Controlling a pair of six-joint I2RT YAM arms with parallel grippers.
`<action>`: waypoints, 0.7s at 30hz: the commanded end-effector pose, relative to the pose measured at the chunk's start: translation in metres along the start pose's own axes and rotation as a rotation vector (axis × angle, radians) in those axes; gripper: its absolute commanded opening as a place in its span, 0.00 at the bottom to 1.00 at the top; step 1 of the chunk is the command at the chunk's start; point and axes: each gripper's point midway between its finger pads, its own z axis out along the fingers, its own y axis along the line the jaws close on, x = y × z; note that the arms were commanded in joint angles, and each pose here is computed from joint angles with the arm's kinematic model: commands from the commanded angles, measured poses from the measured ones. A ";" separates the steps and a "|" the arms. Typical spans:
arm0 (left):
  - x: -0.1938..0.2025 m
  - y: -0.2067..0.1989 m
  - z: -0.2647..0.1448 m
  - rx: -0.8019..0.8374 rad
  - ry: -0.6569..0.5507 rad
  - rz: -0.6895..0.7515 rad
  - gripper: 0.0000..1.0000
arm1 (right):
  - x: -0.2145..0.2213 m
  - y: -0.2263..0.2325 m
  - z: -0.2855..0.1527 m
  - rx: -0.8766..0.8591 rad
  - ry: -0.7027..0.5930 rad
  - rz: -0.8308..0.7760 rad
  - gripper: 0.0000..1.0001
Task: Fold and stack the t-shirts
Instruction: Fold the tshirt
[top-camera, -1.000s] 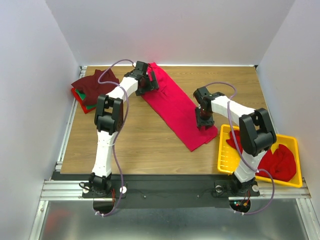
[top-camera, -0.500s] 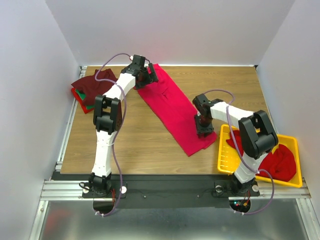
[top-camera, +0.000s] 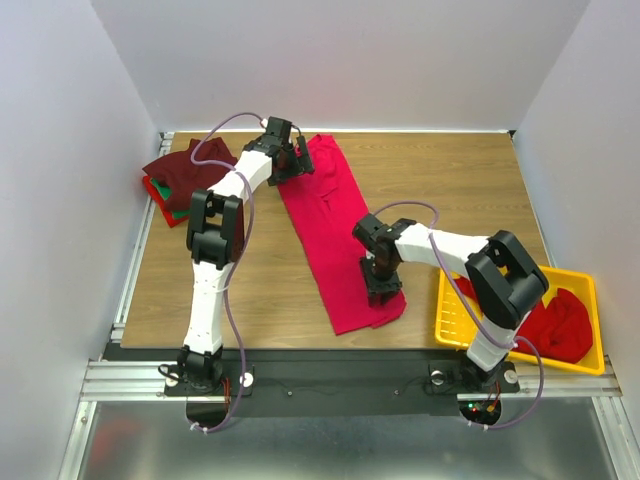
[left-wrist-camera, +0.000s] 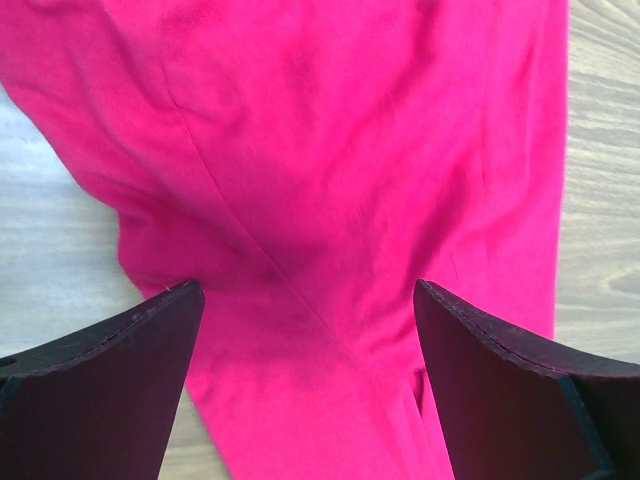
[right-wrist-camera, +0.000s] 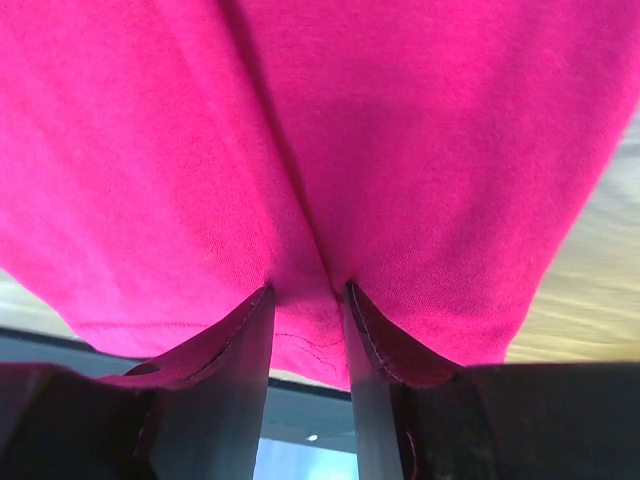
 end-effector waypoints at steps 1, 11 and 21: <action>-0.015 0.005 0.010 -0.023 -0.037 0.044 0.99 | 0.015 0.027 0.006 -0.049 0.051 -0.007 0.40; -0.026 -0.003 0.035 0.016 -0.067 0.079 0.99 | 0.006 0.100 0.021 -0.112 0.056 -0.165 0.40; -0.056 -0.035 0.035 0.144 -0.167 0.099 0.99 | -0.028 0.133 0.014 -0.155 -0.017 -0.179 0.40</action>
